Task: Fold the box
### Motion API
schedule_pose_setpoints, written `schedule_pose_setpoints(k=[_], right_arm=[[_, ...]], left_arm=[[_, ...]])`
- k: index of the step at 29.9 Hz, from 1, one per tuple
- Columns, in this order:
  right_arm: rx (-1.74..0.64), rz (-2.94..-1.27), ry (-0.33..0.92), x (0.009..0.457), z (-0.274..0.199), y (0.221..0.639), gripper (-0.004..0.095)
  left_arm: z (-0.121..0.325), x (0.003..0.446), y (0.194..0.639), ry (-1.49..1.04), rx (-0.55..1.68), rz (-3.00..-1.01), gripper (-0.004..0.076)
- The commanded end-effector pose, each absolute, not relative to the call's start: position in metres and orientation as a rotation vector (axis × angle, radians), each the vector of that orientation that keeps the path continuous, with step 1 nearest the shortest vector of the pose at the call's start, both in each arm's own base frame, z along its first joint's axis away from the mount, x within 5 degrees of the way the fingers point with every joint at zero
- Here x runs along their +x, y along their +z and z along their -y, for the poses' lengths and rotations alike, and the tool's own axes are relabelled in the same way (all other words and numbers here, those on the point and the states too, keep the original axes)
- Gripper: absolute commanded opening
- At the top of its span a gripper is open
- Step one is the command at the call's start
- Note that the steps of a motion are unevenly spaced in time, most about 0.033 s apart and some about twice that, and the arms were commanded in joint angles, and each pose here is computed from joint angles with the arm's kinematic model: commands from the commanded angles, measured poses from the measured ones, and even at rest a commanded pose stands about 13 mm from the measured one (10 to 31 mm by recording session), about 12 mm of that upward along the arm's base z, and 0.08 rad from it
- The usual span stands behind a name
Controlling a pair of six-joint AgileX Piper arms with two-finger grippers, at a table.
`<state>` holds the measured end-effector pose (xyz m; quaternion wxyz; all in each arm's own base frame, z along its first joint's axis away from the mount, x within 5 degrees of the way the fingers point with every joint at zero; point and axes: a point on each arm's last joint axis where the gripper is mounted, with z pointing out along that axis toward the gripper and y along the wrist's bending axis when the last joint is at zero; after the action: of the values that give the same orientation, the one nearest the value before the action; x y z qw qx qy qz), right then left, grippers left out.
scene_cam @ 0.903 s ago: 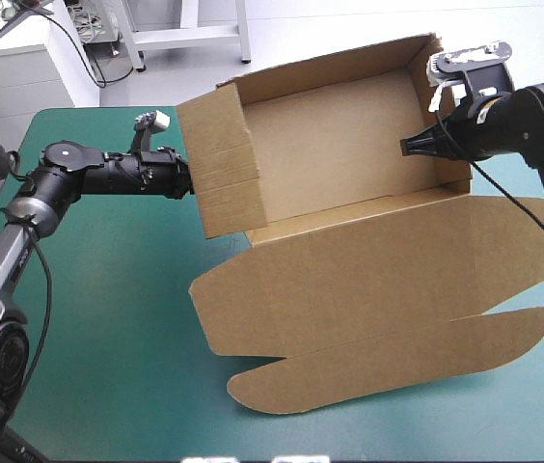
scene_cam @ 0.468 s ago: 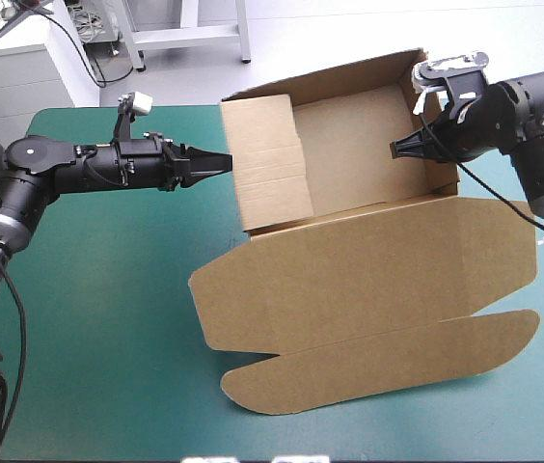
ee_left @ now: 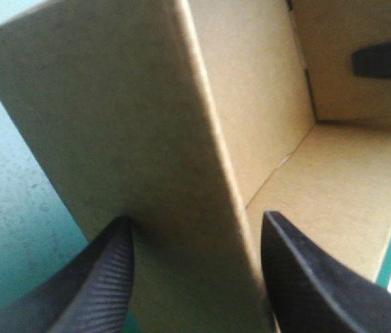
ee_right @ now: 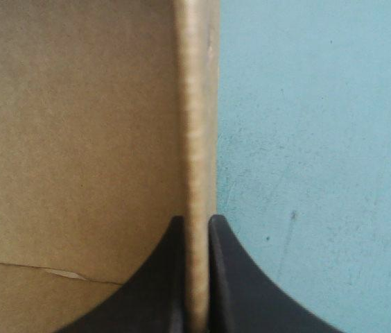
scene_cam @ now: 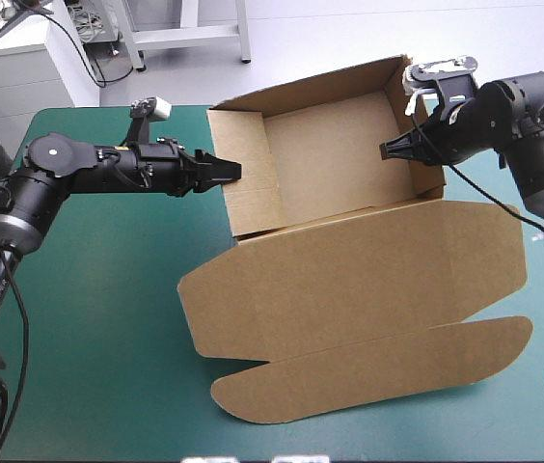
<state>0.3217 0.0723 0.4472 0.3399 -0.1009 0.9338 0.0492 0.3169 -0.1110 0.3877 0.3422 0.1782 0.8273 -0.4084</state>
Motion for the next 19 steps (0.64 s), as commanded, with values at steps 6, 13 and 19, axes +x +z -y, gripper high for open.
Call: schedule_pose_setpoints(k=[6, 13, 19], right_arm=[[-0.322, -2.262, 0.254, 0.306, -0.100, 0.474, -0.0012], [-0.348, -2.236, 0.267, 0.301, -0.136, 0.471, -0.0013], [-0.360, -2.239, 0.303, 0.301, -0.162, 0.463, -0.0013]], left_arm=[[0.145, 0.299, 0.429, -0.780, 0.401, -2.150, 0.0388], [0.144, 0.295, 0.435, -0.505, 0.296, -2.253, 0.0388], [0.141, 0.297, 0.429, -0.331, 0.242, -2.339, 0.0342]])
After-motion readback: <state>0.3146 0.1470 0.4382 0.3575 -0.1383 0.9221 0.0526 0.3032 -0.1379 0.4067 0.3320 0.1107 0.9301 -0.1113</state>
